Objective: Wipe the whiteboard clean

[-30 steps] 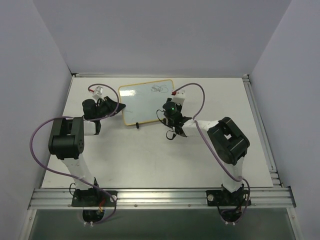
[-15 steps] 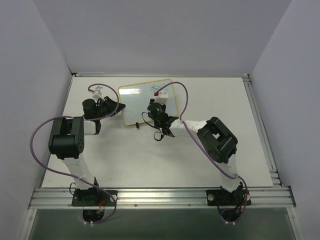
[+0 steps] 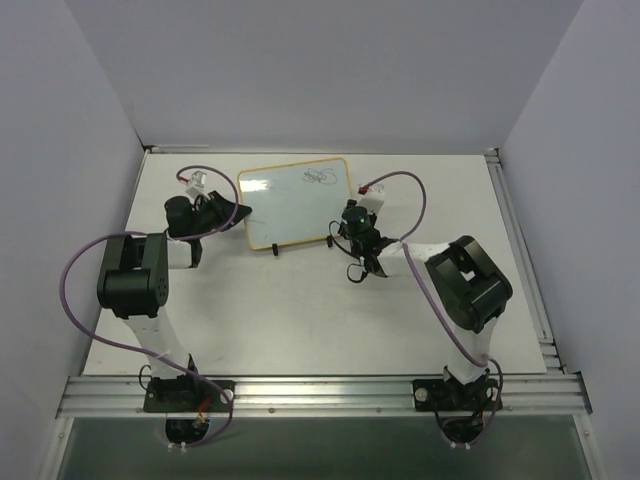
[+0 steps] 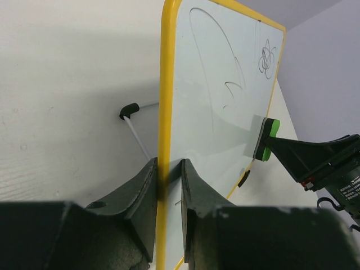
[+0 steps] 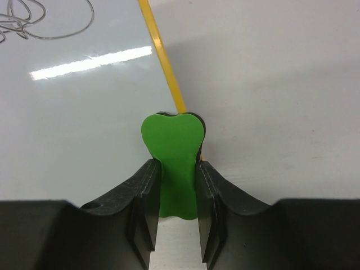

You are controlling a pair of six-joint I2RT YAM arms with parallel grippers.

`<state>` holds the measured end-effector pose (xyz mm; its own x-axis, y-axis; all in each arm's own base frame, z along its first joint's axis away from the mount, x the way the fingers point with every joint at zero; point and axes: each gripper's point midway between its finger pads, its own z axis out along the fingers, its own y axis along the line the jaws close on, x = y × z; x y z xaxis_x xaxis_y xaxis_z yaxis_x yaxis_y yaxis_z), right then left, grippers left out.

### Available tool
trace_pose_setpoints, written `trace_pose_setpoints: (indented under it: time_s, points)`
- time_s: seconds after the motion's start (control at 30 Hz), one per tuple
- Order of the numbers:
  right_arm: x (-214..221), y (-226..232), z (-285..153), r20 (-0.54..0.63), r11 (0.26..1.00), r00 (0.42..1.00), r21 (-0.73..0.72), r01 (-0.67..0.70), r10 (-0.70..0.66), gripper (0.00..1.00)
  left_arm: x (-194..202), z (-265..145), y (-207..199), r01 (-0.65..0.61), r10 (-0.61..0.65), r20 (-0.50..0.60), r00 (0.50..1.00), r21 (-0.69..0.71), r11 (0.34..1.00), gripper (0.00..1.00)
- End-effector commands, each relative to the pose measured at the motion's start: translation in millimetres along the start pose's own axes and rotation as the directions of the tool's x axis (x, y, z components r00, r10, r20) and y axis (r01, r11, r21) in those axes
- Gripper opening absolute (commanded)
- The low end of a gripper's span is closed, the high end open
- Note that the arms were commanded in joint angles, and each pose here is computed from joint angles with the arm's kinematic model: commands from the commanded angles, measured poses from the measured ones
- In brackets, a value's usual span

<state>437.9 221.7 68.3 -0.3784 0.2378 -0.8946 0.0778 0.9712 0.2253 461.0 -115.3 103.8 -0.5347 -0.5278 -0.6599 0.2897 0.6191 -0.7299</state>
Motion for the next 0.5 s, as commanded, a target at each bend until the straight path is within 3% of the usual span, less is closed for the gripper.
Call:
trace_pose_setpoints:
  time_s: [0.0,0.47]
  points:
    - [15,-33,-1,-0.051,0.991,0.996,0.102,0.081,-0.076,0.00,4,6,5,-0.020,0.020,-0.011,1.000,-0.023,1.000,0.13]
    - [-28,52,34,0.014,0.995,0.995,0.003,0.100,-0.100,0.00,4,5,4,-0.024,0.024,-0.009,1.000,-0.023,0.999,0.13]
